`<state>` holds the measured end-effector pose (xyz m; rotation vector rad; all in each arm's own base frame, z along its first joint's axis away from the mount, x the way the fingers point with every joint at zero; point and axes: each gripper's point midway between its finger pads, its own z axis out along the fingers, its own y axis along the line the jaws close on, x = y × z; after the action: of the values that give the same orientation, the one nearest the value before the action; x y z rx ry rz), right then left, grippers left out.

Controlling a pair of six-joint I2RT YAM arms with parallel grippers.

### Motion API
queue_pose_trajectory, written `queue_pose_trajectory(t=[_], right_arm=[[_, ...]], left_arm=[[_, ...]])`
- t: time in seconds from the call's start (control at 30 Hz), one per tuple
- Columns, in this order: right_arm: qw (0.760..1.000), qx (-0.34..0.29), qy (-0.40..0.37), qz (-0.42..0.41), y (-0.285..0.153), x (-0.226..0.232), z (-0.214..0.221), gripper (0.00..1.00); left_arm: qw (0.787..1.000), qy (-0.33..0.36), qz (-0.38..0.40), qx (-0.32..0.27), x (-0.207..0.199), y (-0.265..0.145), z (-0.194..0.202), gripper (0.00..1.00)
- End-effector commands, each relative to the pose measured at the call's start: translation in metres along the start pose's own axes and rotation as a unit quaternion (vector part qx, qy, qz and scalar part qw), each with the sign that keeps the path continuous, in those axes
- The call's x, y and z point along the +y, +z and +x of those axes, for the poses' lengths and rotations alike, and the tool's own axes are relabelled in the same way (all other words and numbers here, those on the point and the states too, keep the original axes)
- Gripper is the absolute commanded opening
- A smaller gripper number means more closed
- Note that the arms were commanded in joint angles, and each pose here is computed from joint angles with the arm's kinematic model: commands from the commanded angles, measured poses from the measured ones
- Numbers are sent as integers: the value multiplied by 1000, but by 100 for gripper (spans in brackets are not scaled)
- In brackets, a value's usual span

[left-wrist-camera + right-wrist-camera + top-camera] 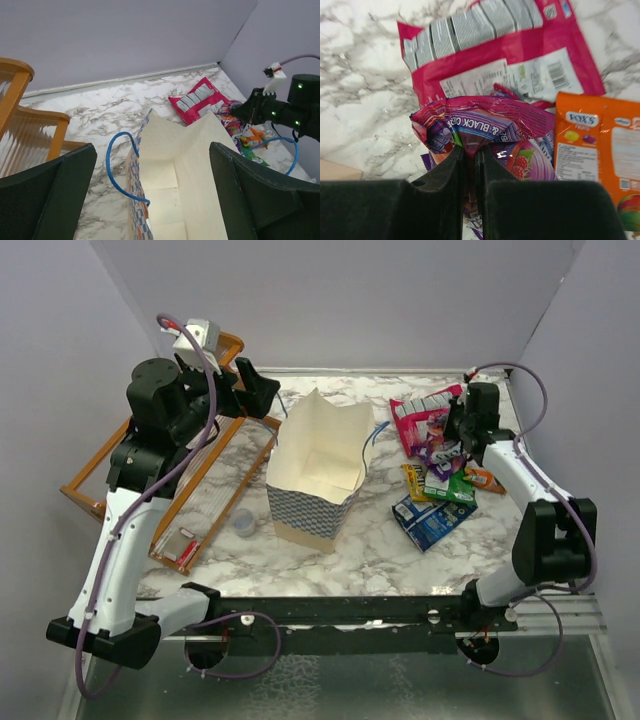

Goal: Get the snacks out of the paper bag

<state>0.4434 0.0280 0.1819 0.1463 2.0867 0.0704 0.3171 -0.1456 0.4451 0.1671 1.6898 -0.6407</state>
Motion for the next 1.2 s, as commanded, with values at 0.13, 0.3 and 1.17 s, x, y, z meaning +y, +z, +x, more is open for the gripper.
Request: queue_pose_trajectory(t=[0.13, 0.3, 1.17], right_arm=[[999, 48, 6, -13, 23, 5, 18, 25], [996, 86, -11, -32, 11, 11, 20, 64], [860, -397, 13, -319, -397, 87, -180, 99]], left_arm=[[985, 155, -62, -45, -8, -36, -15, 99], [963, 170, -139, -156, 9, -76, -64, 99], [932, 99, -183, -298, 28, -132, -71, 99]])
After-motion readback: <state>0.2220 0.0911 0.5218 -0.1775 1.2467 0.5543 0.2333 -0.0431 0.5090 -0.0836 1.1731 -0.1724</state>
